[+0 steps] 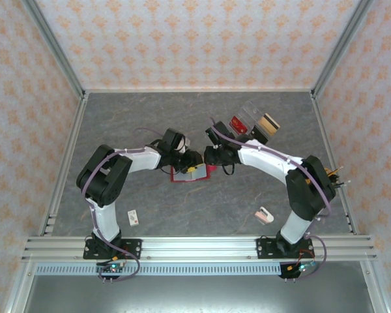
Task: Take the credit cards out of the card holder
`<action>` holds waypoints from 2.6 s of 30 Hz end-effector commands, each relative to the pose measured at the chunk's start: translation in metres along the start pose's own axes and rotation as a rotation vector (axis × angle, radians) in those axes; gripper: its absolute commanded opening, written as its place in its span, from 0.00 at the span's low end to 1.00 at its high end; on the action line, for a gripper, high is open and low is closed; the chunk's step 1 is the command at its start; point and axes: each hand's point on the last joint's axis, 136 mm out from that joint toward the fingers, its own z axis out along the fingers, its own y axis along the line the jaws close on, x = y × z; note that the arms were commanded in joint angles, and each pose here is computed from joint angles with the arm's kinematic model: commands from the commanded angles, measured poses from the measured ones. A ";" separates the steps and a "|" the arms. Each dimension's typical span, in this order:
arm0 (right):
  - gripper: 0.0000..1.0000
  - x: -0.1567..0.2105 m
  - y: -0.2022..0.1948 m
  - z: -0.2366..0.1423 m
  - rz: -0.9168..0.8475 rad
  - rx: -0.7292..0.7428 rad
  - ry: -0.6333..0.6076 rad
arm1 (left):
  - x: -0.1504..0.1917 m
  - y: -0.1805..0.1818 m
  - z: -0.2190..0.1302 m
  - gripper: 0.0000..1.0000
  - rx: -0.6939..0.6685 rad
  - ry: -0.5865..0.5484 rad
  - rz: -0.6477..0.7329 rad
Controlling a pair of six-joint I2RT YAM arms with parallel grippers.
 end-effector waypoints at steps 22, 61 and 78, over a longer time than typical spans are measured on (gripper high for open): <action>0.06 0.028 -0.003 0.060 0.062 0.017 0.177 | -0.006 0.010 -0.028 0.09 -0.124 -0.077 -0.017; 0.08 0.040 -0.014 0.074 0.065 0.064 0.228 | -0.001 0.059 -0.046 0.33 -0.221 -0.053 -0.090; 0.08 0.041 -0.013 0.075 0.068 0.061 0.232 | 0.002 0.009 -0.052 0.31 -0.029 -0.033 0.019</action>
